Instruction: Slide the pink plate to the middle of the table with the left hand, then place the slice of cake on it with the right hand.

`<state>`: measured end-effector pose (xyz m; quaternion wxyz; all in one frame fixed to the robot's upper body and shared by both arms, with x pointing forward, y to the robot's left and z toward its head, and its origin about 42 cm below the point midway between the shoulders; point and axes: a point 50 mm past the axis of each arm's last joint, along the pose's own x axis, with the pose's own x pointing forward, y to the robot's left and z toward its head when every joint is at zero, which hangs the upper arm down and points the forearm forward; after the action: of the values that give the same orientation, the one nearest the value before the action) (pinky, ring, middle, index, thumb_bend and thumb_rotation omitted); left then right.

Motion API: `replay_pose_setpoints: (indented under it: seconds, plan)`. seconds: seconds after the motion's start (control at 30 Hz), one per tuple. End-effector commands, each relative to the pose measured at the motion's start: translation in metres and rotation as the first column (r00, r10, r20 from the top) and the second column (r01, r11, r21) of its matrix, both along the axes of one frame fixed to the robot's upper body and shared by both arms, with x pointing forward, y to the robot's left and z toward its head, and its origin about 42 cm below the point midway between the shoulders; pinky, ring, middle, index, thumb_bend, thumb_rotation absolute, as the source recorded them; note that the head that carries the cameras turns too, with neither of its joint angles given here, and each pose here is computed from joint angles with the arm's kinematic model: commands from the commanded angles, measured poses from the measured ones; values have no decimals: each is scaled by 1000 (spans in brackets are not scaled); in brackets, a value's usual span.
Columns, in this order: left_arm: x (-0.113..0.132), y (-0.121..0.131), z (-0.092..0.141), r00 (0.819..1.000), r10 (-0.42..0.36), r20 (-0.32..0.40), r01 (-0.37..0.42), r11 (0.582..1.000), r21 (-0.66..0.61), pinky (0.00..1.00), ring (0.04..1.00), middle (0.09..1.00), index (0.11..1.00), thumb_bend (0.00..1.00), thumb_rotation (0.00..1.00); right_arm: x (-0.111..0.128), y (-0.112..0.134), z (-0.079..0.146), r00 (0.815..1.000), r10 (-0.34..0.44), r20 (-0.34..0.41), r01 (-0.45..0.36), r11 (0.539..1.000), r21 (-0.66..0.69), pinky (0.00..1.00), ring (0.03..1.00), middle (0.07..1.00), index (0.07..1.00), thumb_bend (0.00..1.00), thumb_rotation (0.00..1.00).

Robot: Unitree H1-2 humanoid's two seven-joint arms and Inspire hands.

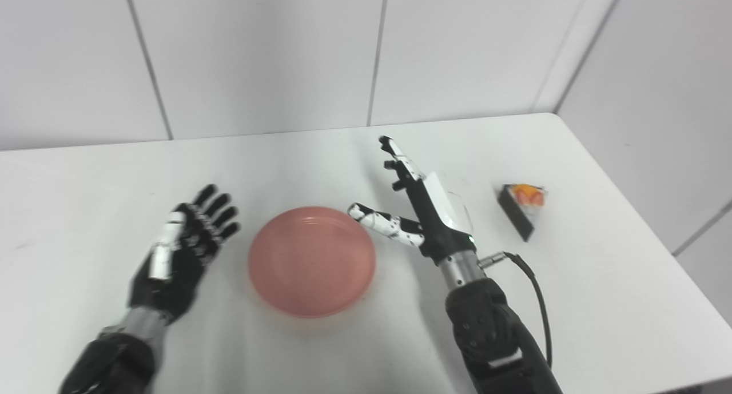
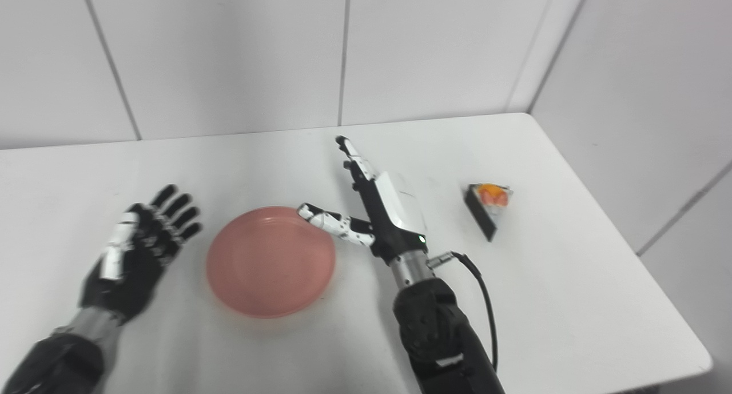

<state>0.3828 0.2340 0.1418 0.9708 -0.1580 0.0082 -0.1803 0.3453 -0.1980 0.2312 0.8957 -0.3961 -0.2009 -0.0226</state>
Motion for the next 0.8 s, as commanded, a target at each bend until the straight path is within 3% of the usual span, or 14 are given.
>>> replay_pose_setpoints:
  seconds: [0.0,0.13,0.2,0.33,0.4,0.53,0.67,0.77]
  plan:
    - [-14,16,-40,990,24,-140,-21,999,25,901,922,940,927,419,994,1,-8,31,992,-53,117,58,997,-46,675,850,941,954,878,764]
    - [-10,27,-45,990,23,-139,-20,1000,25,895,914,930,915,435,969,-2,-17,44,979,-119,168,135,987,-89,658,860,949,954,913,718]
    - [-8,31,-48,989,18,-146,-16,1000,10,896,914,930,911,444,943,-5,-26,51,964,-174,202,197,975,-103,625,846,949,956,936,704]
    - [-6,39,-51,988,15,-153,-16,1000,-3,885,901,917,900,454,910,-10,-43,66,912,-291,288,338,932,-131,573,810,939,955,950,702]
    - [-6,41,-52,988,15,-154,-16,1000,-2,873,894,911,896,458,903,-12,-52,71,895,-322,309,377,916,-135,569,806,933,956,933,689]
    - [-5,44,-52,986,21,-164,-23,1000,-7,859,885,900,888,454,892,-13,-69,77,864,-398,309,454,881,-136,565,766,911,954,927,699]
    - [-4,48,-53,986,20,-164,-21,1000,-6,866,890,906,890,446,896,-13,-87,80,834,-477,276,525,841,-133,612,837,922,967,930,694]
    - [-4,50,-53,986,25,-167,-26,1000,-3,858,884,900,886,442,904,-11,-100,78,819,-523,237,561,818,-132,594,844,942,977,945,707]
